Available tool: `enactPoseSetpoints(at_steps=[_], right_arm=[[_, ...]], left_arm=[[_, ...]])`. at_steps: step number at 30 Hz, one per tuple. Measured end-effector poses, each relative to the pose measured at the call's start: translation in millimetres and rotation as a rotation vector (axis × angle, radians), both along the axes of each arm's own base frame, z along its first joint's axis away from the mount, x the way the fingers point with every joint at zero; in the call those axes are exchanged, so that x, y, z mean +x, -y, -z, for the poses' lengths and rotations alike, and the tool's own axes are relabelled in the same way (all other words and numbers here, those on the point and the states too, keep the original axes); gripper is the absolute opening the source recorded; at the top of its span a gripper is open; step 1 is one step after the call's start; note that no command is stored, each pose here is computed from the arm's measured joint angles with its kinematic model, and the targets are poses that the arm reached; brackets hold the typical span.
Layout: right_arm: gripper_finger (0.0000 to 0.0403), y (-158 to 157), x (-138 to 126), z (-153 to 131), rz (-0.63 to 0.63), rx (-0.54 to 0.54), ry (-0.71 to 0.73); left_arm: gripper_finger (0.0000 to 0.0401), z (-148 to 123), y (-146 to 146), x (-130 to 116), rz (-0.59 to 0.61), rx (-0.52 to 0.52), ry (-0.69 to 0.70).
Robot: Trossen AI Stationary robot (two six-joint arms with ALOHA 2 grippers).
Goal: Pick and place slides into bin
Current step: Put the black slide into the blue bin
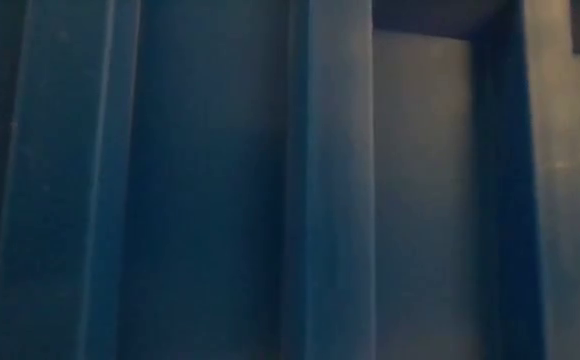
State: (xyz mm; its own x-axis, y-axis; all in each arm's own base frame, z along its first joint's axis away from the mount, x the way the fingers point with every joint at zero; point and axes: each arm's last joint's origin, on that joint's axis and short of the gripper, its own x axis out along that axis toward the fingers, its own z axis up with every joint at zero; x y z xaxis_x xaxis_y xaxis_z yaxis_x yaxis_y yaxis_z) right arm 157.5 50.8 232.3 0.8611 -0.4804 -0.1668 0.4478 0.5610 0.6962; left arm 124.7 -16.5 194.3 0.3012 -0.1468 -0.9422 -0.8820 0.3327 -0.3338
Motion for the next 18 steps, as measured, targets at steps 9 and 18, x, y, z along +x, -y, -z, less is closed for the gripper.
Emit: enactPoseSetpoints(at_steps=[9,18], right_arm=[[0.0204,0,0,0,-0.012,-0.006,-0.004],[0.0204,0,0,0,-0.011,-0.010,-0.006]], left_arm=[[0.0238,29,-2,-2,0.048,-0.029,0.012],[0.0220,40,3,3,0.164,-0.163,0.124]])
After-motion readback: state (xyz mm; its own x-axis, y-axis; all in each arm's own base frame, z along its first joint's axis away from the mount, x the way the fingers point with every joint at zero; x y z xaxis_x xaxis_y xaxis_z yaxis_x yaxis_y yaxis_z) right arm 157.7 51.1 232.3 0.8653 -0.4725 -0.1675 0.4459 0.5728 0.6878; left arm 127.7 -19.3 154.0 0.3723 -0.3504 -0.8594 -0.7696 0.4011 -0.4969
